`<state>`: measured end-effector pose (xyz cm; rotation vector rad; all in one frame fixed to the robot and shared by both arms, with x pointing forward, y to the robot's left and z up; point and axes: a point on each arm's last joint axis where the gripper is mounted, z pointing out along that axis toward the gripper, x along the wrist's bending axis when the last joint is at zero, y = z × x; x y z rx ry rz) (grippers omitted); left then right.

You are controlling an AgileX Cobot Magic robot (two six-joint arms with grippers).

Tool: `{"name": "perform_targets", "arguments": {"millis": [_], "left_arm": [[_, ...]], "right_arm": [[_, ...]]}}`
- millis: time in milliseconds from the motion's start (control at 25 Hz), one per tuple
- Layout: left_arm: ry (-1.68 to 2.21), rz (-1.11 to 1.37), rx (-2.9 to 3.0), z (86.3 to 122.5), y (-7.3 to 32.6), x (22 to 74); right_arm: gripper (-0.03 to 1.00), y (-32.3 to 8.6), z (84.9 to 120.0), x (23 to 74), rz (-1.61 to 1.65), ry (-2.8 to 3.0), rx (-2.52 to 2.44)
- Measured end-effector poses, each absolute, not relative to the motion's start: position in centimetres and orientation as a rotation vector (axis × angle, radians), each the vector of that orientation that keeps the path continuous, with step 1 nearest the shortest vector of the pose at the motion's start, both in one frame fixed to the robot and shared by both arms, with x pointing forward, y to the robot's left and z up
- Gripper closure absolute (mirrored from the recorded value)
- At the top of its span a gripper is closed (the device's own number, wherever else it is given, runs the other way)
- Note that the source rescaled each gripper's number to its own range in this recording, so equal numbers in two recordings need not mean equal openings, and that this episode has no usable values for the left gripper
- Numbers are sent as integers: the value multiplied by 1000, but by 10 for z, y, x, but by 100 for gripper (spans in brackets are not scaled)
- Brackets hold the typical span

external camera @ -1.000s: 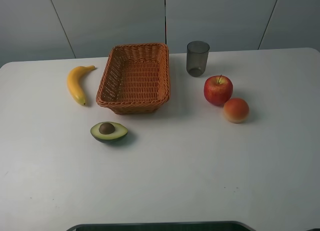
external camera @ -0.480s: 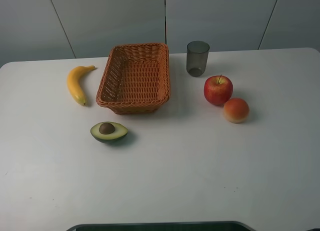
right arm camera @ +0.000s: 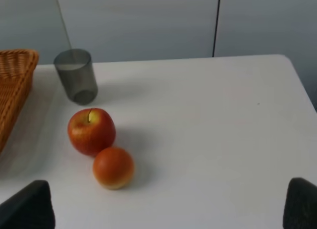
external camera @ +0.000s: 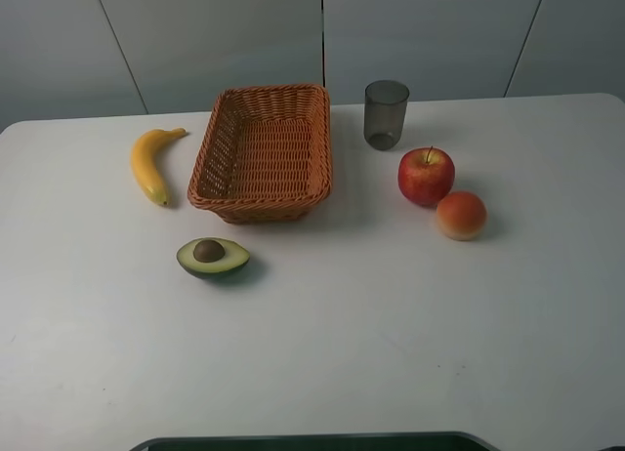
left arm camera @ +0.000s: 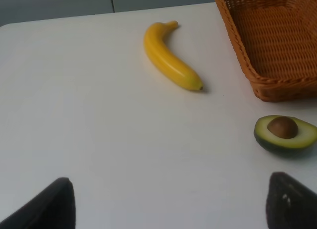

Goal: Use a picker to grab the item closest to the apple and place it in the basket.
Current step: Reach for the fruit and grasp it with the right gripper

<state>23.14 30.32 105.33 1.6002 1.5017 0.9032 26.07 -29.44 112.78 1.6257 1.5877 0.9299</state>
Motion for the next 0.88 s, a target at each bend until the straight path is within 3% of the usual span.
{"name": "perform_targets", "arguments": {"millis": [400, 880], "left_arm": [[1502, 903, 1600, 1053, 303, 231], [1502, 903, 1600, 1053, 303, 231]], "right_arm": [[-3, -295, 1093, 394, 728, 1839, 1972], [-3, -270, 1018, 484, 564, 2081, 1879]]}}
